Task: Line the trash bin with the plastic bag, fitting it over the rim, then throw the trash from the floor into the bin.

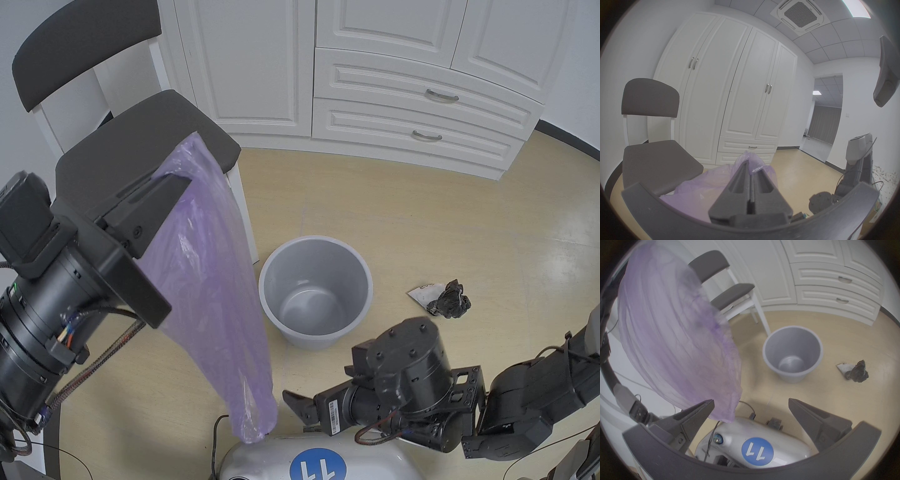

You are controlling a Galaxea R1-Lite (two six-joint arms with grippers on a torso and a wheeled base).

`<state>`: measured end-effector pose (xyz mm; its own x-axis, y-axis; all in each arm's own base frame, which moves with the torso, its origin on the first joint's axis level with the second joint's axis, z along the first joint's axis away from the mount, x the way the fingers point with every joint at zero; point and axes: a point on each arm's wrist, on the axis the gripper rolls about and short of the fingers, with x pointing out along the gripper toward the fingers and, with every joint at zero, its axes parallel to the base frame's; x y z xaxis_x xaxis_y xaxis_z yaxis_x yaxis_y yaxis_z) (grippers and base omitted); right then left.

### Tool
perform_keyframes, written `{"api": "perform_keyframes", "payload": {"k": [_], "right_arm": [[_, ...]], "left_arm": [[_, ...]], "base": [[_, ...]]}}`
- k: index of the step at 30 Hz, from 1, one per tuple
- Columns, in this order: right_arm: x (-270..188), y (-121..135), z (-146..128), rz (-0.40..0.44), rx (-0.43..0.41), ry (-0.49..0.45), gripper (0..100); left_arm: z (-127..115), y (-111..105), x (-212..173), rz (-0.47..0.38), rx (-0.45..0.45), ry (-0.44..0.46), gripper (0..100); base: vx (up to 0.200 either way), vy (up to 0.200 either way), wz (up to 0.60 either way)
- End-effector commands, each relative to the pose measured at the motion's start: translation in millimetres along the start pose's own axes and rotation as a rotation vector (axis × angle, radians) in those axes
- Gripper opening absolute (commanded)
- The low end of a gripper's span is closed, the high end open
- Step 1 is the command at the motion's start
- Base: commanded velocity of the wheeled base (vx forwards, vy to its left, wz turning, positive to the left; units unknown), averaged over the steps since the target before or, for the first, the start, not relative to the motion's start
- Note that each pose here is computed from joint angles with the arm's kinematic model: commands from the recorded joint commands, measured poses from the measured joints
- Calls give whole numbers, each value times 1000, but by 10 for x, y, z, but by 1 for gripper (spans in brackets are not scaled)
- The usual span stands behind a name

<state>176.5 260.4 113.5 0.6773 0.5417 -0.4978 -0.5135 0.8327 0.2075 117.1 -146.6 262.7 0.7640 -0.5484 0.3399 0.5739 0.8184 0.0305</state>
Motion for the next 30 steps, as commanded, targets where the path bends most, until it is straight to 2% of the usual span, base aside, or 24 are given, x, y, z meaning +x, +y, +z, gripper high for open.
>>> {"api": "perform_keyframes", "payload": {"k": [1,7,12,15,20,21,22,23,25,30], "right_arm": [[80,68,-220,14,-38,76,100],[44,117,-400,32,-90,133,100],[-79,108,-511,75,-168,173,100],[-89,146,-549,95,-176,185,100],[-7,235,-513,136,-118,102,100],[39,264,-505,146,-81,65,100],[46,266,-507,147,-78,62,100],[139,308,-516,156,-41,28,100],[190,327,-518,149,-33,16,100],[245,355,-504,136,-4,3,100]], "left_arm": [[-45,-16,33,0,6,11,0],[-42,-14,40,2,4,10,0],[-45,-3,57,14,7,10,0],[-39,-11,91,20,4,8,0],[-51,-49,278,116,-24,12,0],[-48,-78,356,147,-54,0,0],[-44,-80,366,150,-58,-3,0],[-46,-114,506,204,-102,-22,0],[-26,-131,594,240,-127,-40,0],[29,-135,648,266,-161,-66,0]], "base": [[0,0,0],[0,0,0],[0,0,0],[0,0,0],[0,0,0],[0,0,0],[0,0,0],[0,0,0],[0,0,0],[0,0,0]]}}
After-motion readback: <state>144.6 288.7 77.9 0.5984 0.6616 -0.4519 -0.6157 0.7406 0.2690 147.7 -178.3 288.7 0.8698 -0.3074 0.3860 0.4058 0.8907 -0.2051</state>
